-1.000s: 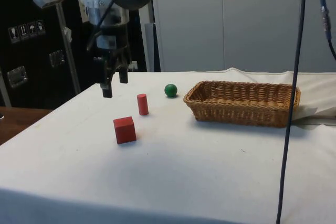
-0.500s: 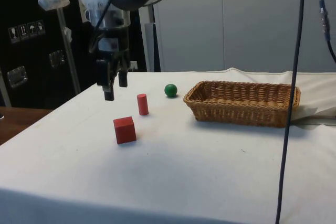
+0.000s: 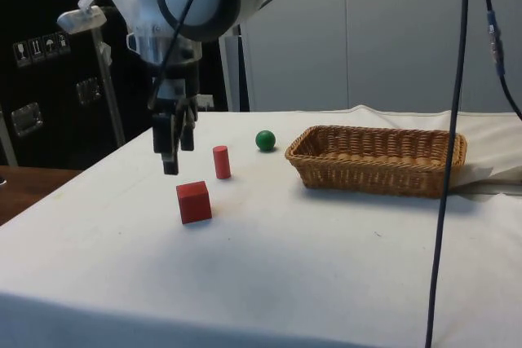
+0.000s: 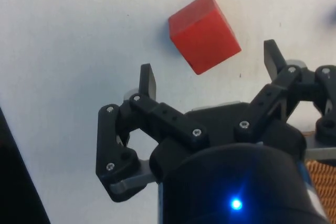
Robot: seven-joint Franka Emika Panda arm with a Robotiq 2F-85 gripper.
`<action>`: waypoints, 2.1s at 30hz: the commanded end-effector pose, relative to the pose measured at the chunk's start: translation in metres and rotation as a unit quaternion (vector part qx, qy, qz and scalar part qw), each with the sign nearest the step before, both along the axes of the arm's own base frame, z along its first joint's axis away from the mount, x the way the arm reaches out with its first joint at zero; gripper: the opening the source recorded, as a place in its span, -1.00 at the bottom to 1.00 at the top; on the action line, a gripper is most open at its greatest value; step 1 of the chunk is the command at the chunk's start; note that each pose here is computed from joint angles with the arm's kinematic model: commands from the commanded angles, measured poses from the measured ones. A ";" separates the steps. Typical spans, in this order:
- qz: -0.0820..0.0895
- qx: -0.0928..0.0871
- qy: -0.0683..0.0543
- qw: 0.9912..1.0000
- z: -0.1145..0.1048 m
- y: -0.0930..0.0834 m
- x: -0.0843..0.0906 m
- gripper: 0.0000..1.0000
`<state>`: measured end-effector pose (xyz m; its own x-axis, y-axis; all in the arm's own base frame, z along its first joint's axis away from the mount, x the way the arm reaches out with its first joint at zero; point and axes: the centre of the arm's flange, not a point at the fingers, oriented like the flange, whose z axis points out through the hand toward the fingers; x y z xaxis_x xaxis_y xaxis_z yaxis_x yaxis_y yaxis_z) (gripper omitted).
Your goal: Pick up the object to the left of the cylinder and place it into the basket.
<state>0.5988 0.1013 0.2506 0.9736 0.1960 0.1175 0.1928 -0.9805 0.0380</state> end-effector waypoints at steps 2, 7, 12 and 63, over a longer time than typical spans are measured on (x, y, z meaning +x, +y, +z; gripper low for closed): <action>0.011 0.006 -0.003 1.000 -0.004 0.003 -0.001 1.00; 0.025 -0.005 0.005 1.000 -0.010 0.001 -0.002 1.00; 0.048 0.004 0.006 0.999 -0.017 0.004 -0.004 1.00; 0.135 -0.029 0.009 0.990 -0.070 -0.002 -0.008 -0.96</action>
